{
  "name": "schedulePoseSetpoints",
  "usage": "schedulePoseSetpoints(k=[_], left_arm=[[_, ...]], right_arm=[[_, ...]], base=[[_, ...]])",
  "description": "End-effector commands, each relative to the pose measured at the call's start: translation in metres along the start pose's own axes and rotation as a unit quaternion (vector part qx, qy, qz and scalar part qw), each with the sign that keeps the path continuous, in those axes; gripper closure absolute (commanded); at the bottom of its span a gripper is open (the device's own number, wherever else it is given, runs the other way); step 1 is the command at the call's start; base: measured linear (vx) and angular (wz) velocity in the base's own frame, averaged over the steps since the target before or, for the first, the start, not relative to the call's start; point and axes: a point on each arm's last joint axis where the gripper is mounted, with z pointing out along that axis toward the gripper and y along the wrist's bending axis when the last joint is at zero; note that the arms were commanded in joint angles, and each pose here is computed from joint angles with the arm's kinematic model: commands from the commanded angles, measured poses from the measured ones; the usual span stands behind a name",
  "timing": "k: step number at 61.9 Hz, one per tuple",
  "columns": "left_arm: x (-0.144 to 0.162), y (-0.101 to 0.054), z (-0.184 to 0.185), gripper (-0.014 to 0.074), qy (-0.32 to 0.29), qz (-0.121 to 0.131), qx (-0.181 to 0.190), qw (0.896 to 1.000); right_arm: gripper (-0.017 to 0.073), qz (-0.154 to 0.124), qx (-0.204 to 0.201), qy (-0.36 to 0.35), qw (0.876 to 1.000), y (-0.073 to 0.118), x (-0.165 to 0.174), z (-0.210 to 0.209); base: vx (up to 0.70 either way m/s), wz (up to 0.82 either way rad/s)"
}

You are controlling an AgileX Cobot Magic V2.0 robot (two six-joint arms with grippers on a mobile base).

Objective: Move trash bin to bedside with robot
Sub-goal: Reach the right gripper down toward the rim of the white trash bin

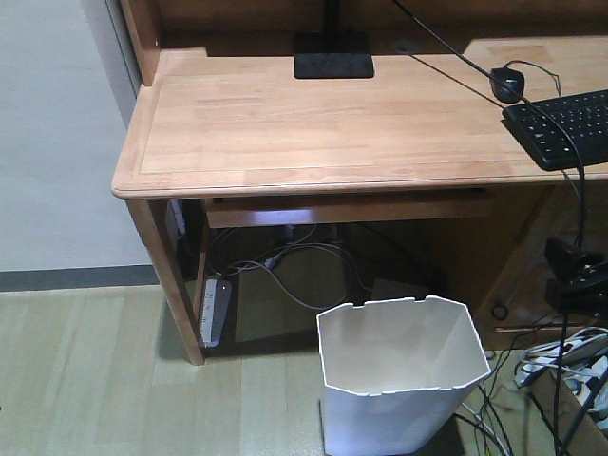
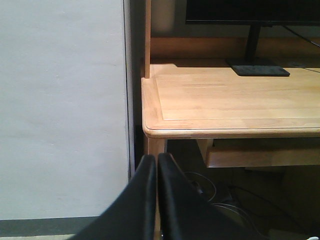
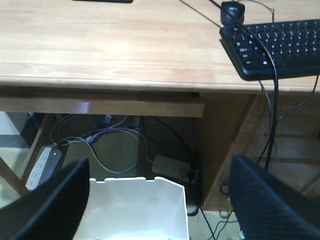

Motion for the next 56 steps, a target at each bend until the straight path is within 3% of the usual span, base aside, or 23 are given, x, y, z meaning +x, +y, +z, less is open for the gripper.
schedulePoseSetpoints(k=[1, 9, 30, 42, 56], left_arm=[[0.003, 0.0, 0.002, 0.0599, -0.025, -0.006, 0.003, 1.0], [0.003, 0.0, 0.002, 0.0599, -0.025, -0.006, 0.003, 1.0], [0.003, 0.0, 0.002, 0.0599, -0.025, -0.006, 0.003, 1.0], [0.003, 0.0, 0.002, 0.0599, -0.025, -0.006, 0.003, 1.0], [0.003, 0.0, 0.002, 0.0599, -0.025, -0.006, 0.003, 1.0]], right_arm=[[-0.0003, 0.031, 0.0, -0.056, 0.998, -0.001, -0.019, -0.003], [-0.0003, 0.033, -0.001, -0.035, 0.999, -0.001, -0.025, 0.0], [-0.0003, 0.042, -0.004, 0.116, 0.992, -0.002, -0.05, 0.05], [-0.0003, 0.082, 0.034, 0.193, 0.977, -0.03, -0.043, 0.086], [-0.0003, 0.043, 0.007, 0.27, 0.962, -0.05, -0.021, 0.133]], base=[[0.0, 0.0], [0.0, 0.0], [0.0, 0.0], [0.0, 0.0], [0.0, 0.0]])
